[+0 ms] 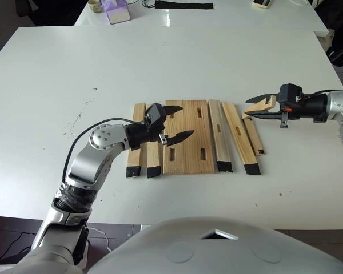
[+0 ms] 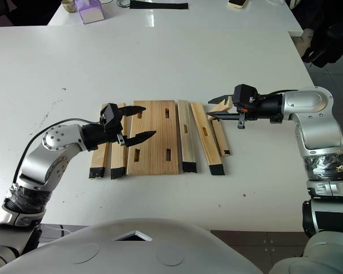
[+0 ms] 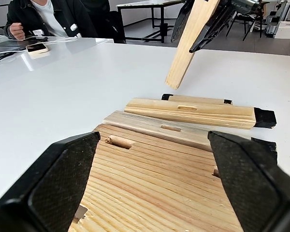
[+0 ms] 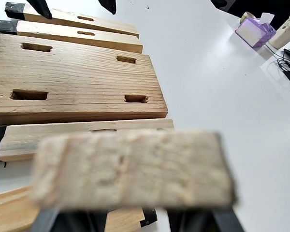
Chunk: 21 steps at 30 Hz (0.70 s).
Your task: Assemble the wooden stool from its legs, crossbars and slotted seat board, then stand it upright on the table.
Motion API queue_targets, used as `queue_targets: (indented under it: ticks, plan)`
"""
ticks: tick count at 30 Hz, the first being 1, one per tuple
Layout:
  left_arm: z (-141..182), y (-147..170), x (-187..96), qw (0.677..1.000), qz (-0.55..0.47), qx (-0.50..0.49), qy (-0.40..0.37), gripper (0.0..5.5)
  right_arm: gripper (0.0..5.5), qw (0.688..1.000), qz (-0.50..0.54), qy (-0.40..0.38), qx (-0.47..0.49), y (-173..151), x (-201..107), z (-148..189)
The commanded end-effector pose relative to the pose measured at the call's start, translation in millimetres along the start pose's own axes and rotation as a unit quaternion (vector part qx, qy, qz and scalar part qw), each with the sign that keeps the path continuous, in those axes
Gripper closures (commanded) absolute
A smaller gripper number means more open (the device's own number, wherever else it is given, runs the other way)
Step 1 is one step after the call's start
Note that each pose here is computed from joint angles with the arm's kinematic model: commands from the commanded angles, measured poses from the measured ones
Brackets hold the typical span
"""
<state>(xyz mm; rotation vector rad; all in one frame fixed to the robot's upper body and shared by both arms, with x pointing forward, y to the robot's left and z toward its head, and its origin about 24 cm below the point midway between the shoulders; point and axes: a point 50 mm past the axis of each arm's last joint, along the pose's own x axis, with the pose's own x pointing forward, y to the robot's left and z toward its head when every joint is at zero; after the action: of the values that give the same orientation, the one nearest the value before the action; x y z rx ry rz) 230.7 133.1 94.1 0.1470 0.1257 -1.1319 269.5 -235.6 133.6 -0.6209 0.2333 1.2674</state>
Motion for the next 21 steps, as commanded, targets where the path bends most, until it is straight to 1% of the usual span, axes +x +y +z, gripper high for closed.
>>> queue_targets:
  ticks: [1,13,21]
  plan:
    - [1.7,-1.3,-0.5,1.0,0.002,0.005,-0.001,1.36,4.2,1.0,0.018,0.005,-0.007,7.9,3.0,-5.2]
    - [4.9,-5.0,-0.3,1.0,-0.005,0.003,-0.007,1.36,4.2,0.999,0.044,-0.008,-0.02,21.2,10.2,-2.4]
    - [5.3,-7.4,0.9,1.0,-0.009,-0.001,-0.009,1.36,4.2,0.997,0.076,0.022,-0.013,34.7,13.7,-24.9]
